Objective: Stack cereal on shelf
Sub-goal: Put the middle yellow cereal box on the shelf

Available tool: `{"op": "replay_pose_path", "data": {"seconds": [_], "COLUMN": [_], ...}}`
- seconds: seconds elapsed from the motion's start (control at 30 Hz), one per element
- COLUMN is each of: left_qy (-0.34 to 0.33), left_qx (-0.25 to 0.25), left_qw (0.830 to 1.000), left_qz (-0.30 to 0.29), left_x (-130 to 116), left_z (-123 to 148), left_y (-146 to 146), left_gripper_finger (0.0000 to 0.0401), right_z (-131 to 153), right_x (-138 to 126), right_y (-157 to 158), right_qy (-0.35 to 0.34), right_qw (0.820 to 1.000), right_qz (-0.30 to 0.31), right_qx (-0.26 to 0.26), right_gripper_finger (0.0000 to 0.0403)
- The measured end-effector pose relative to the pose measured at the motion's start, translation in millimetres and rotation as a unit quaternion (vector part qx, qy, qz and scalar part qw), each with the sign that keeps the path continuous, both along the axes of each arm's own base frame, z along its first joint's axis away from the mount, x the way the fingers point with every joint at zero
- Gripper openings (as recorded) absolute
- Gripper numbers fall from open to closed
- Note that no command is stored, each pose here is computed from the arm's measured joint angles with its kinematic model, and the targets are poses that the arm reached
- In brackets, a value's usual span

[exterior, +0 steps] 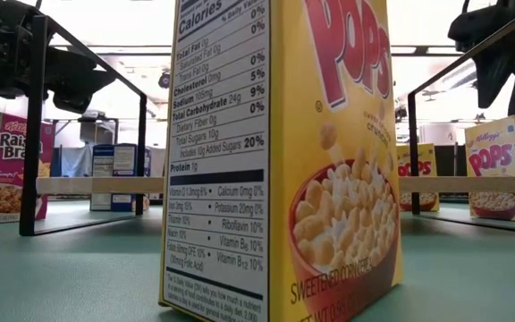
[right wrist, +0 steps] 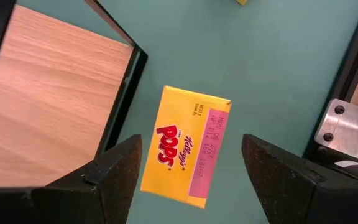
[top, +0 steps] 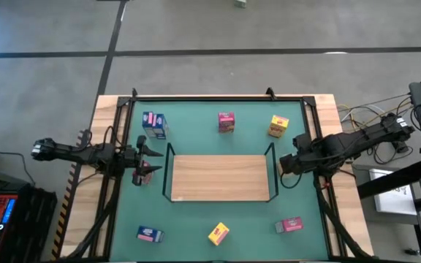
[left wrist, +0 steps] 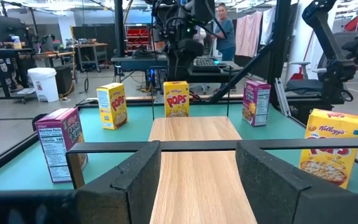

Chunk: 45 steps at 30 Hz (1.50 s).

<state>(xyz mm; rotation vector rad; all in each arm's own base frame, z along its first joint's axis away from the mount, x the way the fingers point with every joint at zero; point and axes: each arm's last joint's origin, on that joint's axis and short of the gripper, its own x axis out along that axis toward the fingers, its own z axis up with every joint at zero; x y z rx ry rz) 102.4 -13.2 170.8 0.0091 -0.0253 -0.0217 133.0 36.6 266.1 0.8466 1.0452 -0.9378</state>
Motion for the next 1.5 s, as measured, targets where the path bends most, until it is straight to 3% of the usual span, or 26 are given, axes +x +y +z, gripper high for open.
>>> {"op": "replay_pose_path", "data": {"seconds": [0.87, 1.5], "left_qy": [0.0, 0.0], "left_qx": [0.0, 0.0], "left_qw": [1.0, 1.0], "left_qz": [0.0, 0.0], "left_x": [0.0, 0.0], "left_z": [0.0, 0.0], "left_y": [0.0, 0.0], "left_gripper_finger": [0.0192, 0.0192], "right_z": [-18.2, -24.0], "right_x": [20.3, 20.8], "right_y": [8.2, 8.4], "right_qy": [0.062, 0.066], "right_qw": [0.998, 0.998], "right_qz": [-0.011, 0.002], "right_qx": [0.004, 0.0], "right_gripper_finger": [0.0265, 0.0265]}}
